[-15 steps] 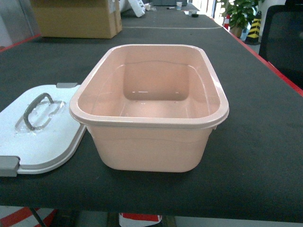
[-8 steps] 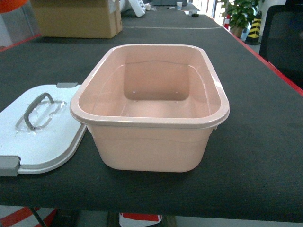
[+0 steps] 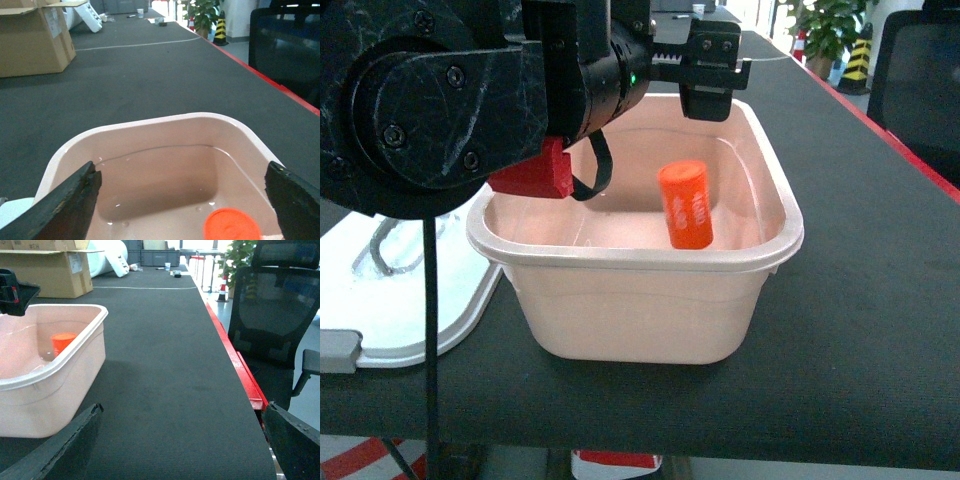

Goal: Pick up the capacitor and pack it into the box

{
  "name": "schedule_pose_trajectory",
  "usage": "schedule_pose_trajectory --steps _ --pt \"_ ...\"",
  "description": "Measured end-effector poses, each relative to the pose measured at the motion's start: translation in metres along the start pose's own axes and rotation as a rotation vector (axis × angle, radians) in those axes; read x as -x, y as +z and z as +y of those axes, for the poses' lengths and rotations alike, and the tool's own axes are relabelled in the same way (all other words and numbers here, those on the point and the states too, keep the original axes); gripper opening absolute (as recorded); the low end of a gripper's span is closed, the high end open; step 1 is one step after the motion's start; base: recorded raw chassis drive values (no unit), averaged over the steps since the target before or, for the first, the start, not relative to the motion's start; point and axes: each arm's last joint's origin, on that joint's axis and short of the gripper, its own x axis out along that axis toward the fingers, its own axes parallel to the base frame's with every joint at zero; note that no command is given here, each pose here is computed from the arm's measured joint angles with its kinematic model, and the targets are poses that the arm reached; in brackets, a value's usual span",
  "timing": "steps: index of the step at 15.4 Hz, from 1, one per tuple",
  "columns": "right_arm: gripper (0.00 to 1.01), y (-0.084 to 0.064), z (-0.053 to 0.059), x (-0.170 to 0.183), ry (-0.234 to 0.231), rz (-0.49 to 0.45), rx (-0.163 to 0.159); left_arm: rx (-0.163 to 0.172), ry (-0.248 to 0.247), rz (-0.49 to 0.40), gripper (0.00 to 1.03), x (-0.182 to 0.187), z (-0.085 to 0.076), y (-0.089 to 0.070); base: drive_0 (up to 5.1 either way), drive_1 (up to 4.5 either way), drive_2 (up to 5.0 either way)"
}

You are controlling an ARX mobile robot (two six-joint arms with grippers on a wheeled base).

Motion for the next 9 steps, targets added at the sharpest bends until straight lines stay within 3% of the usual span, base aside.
schedule_pose_trajectory --steps 1,2,4,7,9 --pt "0.98 0.000 0.000 0.000 0.000 0.000 0.000 0.001 0.001 -0.002 1.00 0.000 0.000 0.001 0.0 0.00 0.0" --pt "0.98 0.000 0.000 0.000 0.000 0.000 0.000 0.011 -0.002 -0.034 0.97 0.000 0.003 0.002 0.0 0.00 0.0" --pt "0.98 0.000 0.000 0.000 0.000 0.000 0.000 0.031 0.019 -0.094 0.98 0.016 0.028 0.007 0.0 0.00 0.0" --pt "0.98 0.000 0.000 0.000 0.000 0.000 0.000 0.041 0.192 -0.158 0.98 0.042 0.117 0.026 0.0 0.00 0.0" --pt "0.98 0.000 0.000 0.000 0.000 0.000 0.000 0.045 0.315 -0.112 0.98 0.057 0.175 0.009 0.0 0.00 0.0"
